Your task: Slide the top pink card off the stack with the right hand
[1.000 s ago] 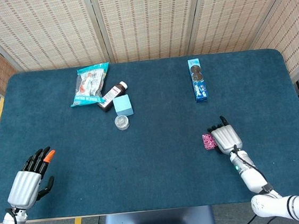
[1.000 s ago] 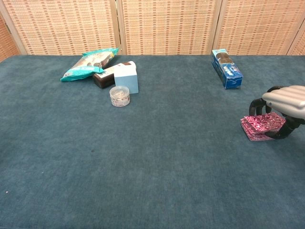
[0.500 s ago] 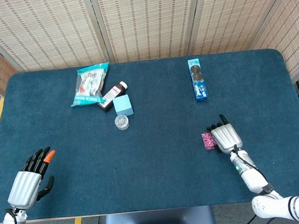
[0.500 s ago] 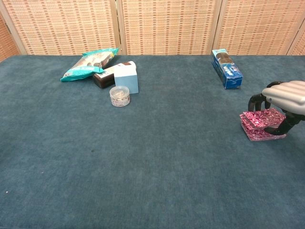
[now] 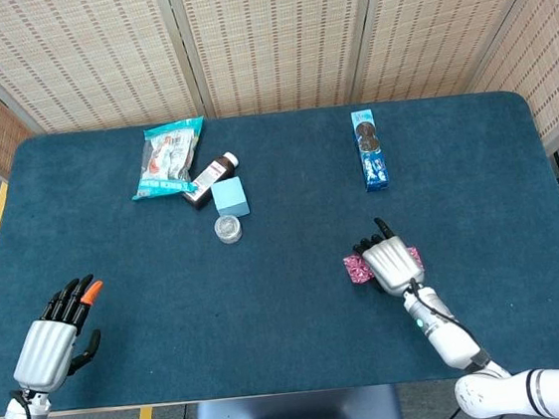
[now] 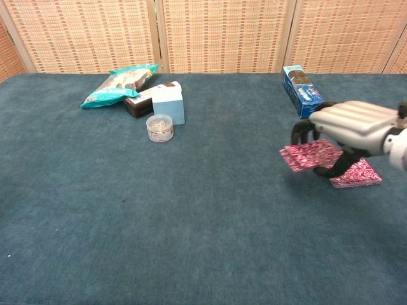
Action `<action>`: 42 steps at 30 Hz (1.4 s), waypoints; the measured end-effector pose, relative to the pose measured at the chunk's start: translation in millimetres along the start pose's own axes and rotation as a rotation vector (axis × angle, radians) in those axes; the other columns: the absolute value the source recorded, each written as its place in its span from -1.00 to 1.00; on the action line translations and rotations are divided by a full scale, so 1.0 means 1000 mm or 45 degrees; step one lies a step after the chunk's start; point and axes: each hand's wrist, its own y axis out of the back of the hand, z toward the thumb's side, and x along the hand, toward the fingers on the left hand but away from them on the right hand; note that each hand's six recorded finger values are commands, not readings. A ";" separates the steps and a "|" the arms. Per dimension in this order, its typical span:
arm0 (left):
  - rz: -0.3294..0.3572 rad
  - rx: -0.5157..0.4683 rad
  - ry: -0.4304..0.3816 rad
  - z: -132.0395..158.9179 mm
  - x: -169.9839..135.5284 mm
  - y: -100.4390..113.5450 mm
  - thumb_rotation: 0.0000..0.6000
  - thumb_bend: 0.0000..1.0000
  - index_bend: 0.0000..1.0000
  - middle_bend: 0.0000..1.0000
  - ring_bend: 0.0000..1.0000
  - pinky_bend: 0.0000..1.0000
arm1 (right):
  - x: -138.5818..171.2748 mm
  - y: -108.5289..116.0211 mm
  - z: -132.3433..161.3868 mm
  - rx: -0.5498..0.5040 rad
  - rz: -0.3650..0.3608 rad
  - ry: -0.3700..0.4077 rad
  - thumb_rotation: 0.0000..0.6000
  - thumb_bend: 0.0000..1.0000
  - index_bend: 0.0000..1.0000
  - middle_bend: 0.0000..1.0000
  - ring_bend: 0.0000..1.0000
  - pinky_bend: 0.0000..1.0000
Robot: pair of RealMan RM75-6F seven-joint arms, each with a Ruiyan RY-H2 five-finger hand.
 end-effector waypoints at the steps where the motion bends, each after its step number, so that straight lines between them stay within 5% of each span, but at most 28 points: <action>1: -0.001 -0.001 -0.001 0.000 0.000 0.000 1.00 -0.03 -1.00 -1.00 -0.94 -0.65 | -0.001 0.000 0.007 0.002 0.001 0.019 1.00 -0.47 0.37 -0.09 -0.40 -1.00; 9: 0.001 -0.010 0.004 -0.002 -0.002 0.002 1.00 -0.03 -1.00 -1.00 -0.94 -0.65 | -0.010 -0.017 0.061 0.022 0.047 0.126 1.00 -0.47 -0.16 -0.26 -0.49 -1.00; 19: -0.005 -0.014 -0.001 -0.001 -0.002 0.002 1.00 -0.03 -1.00 -1.00 -0.94 -0.65 | -0.007 -0.029 0.067 0.068 0.104 0.156 1.00 -0.47 -0.99 -0.80 -0.81 -1.00; 29: 0.000 -0.007 -0.001 -0.001 -0.002 0.002 1.00 -0.03 -1.00 -1.00 -0.94 -0.65 | 0.007 -0.015 0.041 0.096 0.074 0.121 1.00 -0.47 -1.00 -0.91 -0.91 -1.00; 42: 0.001 -0.003 -0.006 0.001 -0.002 0.001 1.00 -0.03 -1.00 -1.00 -0.94 -0.65 | 0.017 -0.008 -0.046 0.120 0.013 -0.086 1.00 -0.47 -0.93 -0.86 -0.93 -1.00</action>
